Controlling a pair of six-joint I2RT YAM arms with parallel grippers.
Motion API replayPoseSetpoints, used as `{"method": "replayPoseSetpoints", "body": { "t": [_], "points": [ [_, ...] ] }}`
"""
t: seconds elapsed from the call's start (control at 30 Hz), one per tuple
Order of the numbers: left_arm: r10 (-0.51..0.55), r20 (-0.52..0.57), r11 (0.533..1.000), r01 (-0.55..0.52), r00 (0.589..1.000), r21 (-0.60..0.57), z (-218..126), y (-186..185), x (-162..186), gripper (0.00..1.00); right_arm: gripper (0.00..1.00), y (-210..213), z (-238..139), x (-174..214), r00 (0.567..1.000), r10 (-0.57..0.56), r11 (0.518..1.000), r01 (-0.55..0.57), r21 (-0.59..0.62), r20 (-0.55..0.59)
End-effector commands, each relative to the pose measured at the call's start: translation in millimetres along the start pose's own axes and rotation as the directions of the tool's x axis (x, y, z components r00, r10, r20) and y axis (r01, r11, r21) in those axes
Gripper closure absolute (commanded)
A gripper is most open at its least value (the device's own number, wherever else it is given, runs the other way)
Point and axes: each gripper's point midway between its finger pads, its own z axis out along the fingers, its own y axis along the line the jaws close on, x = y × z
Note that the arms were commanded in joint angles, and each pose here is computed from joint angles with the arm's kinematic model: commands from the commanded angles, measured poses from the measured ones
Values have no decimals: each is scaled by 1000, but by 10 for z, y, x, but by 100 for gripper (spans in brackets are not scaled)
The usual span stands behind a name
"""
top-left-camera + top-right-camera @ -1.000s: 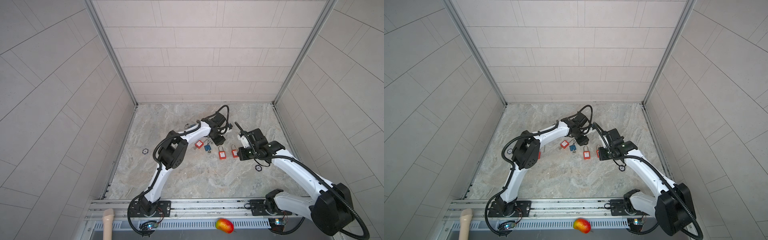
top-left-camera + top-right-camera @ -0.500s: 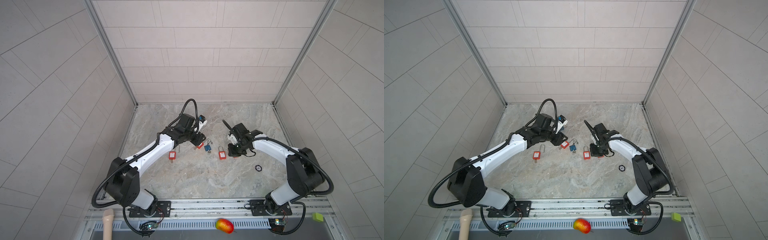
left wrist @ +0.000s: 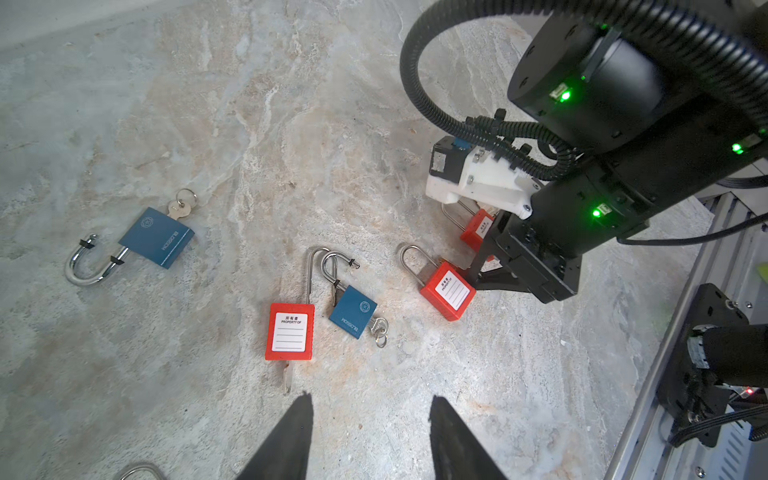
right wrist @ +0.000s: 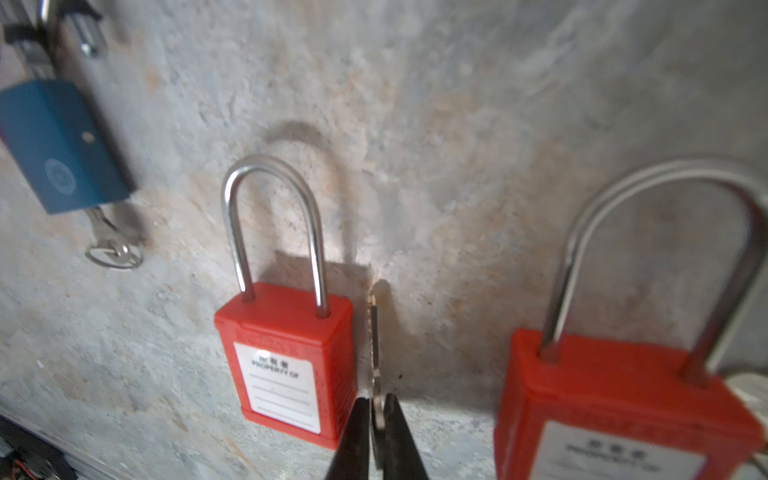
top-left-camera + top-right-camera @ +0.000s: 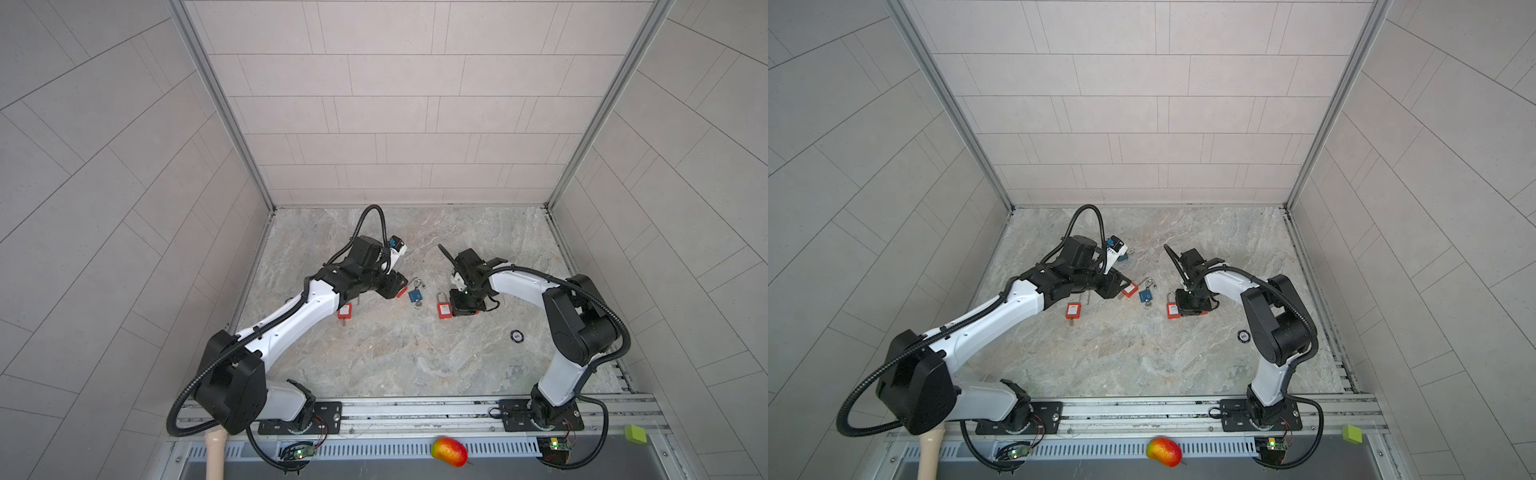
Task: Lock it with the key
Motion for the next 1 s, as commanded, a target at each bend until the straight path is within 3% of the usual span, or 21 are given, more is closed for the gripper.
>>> {"method": "replayPoseSetpoints", "body": {
  "t": [0.0,0.23,0.37,0.43,0.7,0.97],
  "points": [
    [-2,26,1000,2,1000,-3,-68,-14,-65,48,80,-77,-187,-117,997,-11,996,4,87,72],
    [15,26,999,-14,1000,-29,-151,4,-83,47,69,-47,-561,-244,984,-70,989,47,138,164],
    [-11,44,997,14,999,-75,-215,79,-96,47,64,168,-690,-309,960,-173,980,146,136,219],
    [-27,63,995,33,998,-94,-257,134,-107,47,57,245,-712,-333,957,-189,976,159,146,218],
    [-172,141,975,189,975,-119,-401,358,-56,47,44,732,-508,-439,970,-183,977,160,144,159],
    [-163,146,970,185,976,-155,-496,403,28,47,40,1020,-128,-535,980,-183,963,163,213,75]
  ]
}}
